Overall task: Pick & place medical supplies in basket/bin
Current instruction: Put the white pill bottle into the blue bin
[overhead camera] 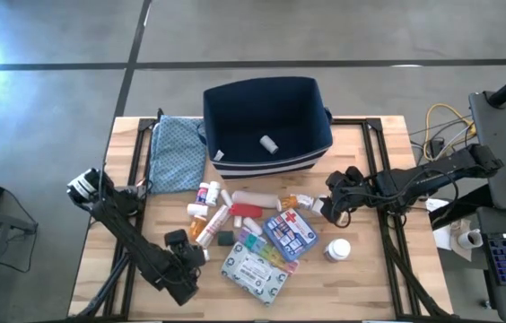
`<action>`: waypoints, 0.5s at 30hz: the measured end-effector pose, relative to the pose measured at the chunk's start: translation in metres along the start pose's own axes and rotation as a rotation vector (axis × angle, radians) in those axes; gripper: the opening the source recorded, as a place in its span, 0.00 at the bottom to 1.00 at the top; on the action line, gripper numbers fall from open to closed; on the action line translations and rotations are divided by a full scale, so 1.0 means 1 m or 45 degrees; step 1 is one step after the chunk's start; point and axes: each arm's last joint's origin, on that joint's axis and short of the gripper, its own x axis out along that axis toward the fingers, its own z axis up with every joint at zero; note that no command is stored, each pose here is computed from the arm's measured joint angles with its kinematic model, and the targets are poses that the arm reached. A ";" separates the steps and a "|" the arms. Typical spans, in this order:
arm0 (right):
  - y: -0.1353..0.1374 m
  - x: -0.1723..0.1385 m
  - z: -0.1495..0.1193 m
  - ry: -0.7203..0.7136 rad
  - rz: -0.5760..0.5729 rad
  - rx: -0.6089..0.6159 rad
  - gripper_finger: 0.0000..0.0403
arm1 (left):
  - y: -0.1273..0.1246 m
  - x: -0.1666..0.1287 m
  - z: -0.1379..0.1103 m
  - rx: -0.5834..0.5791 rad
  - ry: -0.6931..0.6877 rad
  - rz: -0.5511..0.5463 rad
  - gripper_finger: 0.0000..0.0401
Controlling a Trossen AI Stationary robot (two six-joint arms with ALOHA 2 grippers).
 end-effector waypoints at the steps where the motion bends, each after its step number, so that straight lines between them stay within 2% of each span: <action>1: 0.000 0.000 0.000 0.000 0.000 0.001 0.64 | 0.000 0.000 0.000 0.000 -0.001 -0.002 0.73; 15: 0.000 0.000 0.000 -0.001 0.003 0.009 0.64 | 0.006 0.007 0.002 -0.019 -0.024 0.030 0.73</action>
